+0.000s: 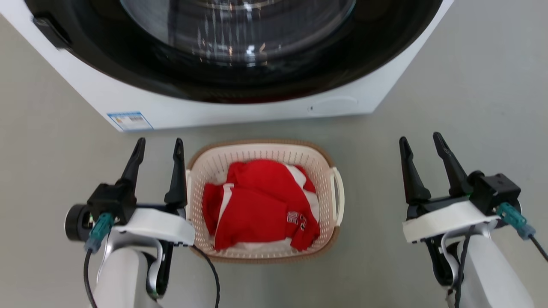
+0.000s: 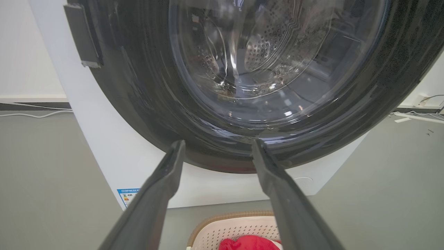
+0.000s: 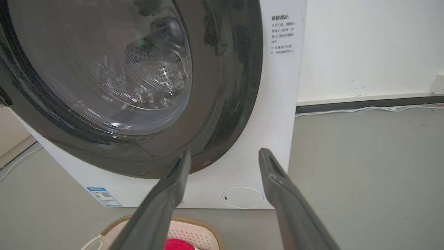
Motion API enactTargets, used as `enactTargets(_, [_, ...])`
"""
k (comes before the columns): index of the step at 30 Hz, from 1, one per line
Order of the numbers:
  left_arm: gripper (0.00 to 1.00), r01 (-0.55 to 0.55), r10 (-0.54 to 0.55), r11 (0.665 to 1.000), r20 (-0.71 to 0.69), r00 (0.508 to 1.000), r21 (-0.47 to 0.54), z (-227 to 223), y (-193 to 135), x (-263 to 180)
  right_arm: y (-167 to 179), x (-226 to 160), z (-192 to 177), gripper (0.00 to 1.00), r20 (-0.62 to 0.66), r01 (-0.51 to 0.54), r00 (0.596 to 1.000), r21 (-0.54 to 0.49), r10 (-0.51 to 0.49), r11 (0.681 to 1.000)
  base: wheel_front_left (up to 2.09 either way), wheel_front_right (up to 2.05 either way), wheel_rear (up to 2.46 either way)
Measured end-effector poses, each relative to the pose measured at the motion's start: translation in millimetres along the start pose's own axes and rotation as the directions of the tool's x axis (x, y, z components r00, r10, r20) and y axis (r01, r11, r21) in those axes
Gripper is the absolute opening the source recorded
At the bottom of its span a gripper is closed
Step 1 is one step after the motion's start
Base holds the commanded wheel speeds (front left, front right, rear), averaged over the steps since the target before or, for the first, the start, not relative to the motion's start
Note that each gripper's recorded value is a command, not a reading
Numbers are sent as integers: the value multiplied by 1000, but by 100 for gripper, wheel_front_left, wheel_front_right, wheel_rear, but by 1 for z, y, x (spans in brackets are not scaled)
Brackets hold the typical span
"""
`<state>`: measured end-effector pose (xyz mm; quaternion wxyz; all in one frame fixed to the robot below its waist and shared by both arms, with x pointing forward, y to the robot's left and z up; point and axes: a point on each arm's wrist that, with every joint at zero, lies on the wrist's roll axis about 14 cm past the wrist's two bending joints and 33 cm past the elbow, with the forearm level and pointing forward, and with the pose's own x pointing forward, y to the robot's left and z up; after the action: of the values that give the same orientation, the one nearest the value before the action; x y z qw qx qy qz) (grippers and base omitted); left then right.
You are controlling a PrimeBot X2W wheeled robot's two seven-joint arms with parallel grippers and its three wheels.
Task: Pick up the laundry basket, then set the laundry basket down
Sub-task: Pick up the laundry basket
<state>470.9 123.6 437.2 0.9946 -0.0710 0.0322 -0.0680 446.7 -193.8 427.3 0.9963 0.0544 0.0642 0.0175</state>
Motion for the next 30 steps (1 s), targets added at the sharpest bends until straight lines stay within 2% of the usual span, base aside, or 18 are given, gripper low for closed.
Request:
enactTargets(4, [100, 17, -16, 1000, -50, 999, 13, -23, 1, 13, -2, 11, -22, 100, -56, 3, 998, 7, -3, 1000, 0, 0, 0])
enactTargets(10, [100, -18, 19, 1000, -134, 991, 6, -59, 18, 24, -6, 22, -61, 100, -158, 11, 987, 18, -8, 1000, 0, 0, 0])
enactTargets(17, [100, -53, 51, 999, -243, 969, -2, -102, 32, 22, -2, 23, -112, 100, -292, 20, 956, 60, -1, 998, 0, 0, 0])
enactTargets(25, [100, -57, 48, 998, -323, 945, -17, -138, 37, 29, 8, 36, -147, 100, -368, -5, 929, 73, 32, 997, 0, 0, 0])
enactTargets(30, [100, -77, 62, 997, -391, 918, -21, -169, 46, 34, 11, 44, -182, 100, -442, -15, 896, 81, 49, 997, 0, 0, 0])
